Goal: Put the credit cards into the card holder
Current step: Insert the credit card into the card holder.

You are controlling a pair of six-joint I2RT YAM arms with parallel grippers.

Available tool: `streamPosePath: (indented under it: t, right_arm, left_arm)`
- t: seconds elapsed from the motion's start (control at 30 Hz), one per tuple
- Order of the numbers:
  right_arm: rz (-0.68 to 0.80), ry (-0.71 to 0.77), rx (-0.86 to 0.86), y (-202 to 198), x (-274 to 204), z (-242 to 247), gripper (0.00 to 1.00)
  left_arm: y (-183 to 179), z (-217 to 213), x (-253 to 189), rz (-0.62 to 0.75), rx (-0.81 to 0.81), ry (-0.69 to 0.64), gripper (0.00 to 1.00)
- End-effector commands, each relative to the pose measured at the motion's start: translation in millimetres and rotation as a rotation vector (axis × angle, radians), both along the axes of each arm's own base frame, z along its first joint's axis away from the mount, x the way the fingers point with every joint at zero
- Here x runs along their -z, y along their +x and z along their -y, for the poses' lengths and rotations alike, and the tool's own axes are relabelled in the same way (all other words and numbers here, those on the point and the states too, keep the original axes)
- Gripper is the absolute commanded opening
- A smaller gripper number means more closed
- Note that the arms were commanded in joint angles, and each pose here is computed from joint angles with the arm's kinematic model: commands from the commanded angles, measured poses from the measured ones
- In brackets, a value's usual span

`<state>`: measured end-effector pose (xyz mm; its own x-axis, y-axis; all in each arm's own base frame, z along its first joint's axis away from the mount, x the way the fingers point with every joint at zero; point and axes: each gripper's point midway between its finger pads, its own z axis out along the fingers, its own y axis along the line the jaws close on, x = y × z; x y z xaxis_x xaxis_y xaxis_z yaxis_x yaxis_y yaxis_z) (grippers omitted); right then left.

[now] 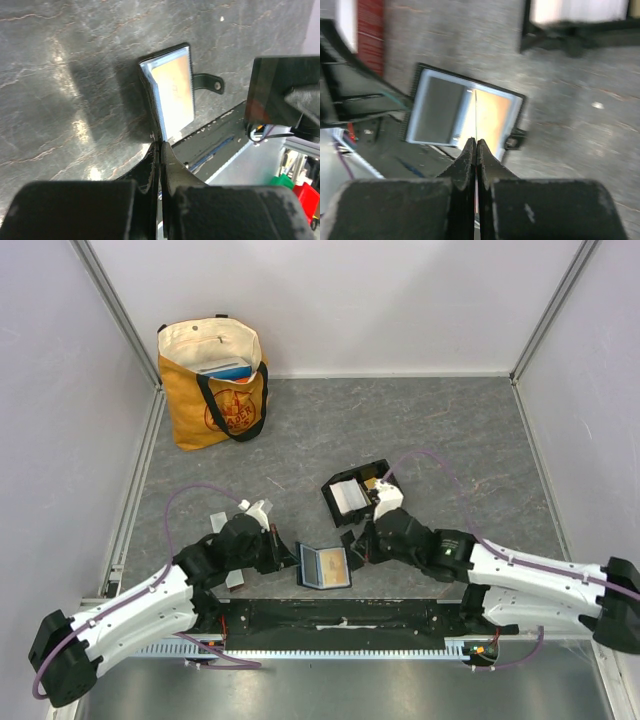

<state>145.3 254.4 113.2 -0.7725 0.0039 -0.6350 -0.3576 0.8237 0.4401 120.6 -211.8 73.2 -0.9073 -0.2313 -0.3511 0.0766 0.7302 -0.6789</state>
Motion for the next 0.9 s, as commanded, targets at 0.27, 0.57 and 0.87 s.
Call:
streamPosePath:
  t: [0.27, 0.57, 0.87]
  right_arm:
    - [0.285, 0.133, 0.27, 19.5, -68.1, -103.2, 0.0]
    - [0.269, 0.104, 0.282, 15.6, -43.4, -108.4, 0.0]
    - [0.25, 0.089, 0.263, 11.6, -30.0, -115.9, 0.0]
  left_arm:
    - [-2.8, 17.6, -31.4, 0.002, -0.024, -0.216, 0.02]
    - [-3.4, 16.7, -28.4, -0.004, -0.028, -0.212, 0.02]
    - [-2.5, 17.4, -28.9, -0.002, -0.03, -0.216, 0.02]
